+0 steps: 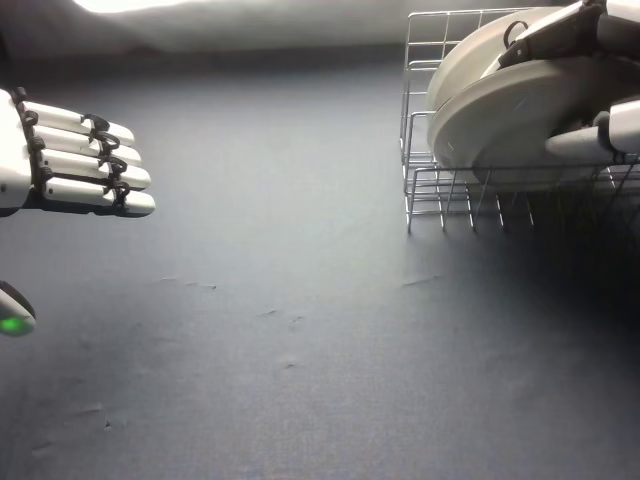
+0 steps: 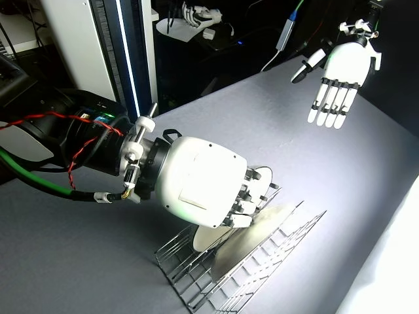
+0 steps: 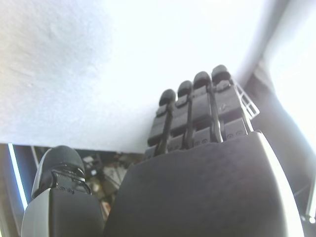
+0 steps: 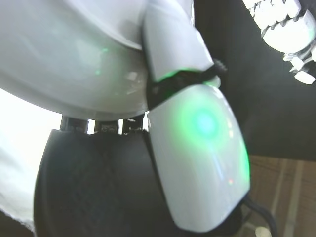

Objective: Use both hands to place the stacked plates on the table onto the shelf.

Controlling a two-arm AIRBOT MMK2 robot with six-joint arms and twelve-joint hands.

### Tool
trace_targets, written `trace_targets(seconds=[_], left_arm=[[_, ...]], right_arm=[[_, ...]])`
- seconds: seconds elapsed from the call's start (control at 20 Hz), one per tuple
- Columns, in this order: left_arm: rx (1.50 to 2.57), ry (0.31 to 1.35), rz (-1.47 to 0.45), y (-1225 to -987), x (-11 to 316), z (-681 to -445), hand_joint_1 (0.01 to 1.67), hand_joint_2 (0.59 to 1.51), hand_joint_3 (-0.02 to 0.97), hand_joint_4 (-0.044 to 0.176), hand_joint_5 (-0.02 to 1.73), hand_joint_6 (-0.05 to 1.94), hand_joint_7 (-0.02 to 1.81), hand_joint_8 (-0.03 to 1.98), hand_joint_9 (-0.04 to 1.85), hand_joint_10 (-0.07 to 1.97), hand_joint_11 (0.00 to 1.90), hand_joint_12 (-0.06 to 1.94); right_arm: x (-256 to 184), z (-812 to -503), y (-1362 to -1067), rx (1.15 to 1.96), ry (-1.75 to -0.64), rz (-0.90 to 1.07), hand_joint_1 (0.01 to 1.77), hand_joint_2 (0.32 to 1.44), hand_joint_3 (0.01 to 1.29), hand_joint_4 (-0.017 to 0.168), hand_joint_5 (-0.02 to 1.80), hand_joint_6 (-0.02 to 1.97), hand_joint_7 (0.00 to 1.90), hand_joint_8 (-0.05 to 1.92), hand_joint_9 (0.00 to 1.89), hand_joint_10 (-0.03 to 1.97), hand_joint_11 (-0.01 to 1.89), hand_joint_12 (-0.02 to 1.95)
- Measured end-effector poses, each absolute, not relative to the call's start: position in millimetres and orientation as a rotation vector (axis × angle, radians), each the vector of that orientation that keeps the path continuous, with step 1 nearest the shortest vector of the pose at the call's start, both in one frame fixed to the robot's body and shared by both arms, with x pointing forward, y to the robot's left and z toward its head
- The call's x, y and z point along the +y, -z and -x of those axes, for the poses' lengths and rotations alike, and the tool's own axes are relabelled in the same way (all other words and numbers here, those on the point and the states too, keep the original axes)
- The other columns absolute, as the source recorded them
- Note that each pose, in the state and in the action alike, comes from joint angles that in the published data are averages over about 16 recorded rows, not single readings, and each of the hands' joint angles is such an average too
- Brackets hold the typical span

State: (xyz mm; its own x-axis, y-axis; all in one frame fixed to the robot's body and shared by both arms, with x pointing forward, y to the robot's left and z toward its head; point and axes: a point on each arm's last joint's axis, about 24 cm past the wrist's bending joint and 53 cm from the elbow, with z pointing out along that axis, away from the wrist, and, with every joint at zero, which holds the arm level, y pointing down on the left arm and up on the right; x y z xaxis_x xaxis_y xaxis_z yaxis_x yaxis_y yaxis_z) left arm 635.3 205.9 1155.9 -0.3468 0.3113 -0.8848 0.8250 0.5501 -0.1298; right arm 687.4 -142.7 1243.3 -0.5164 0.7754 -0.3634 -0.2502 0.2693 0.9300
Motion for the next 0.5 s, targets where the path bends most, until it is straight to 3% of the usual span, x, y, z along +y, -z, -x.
trace_targets(seconds=[0.25,0.5], left_arm=[[1.905,0.74,-0.928,-1155,204,-634,0.01,1.051,0.006,-0.001,0.02,0.01,0.02,0.0,0.02,0.01,0.01,0.0],[1.904,0.76,-0.927,-1157,200,-632,0.01,1.051,0.006,0.0,0.02,0.01,0.02,0.0,0.02,0.01,0.01,0.0]], right_arm=[[-139,-686,-1257,1.595,-1.421,-0.444,1.35,1.04,0.01,-0.007,0.65,0.43,0.87,0.16,0.72,0.62,0.44,1.48],[-129,-679,-1275,1.556,-1.422,-0.326,1.16,1.01,0.01,-0.006,0.57,0.37,0.78,0.07,0.58,0.58,0.26,1.49]])
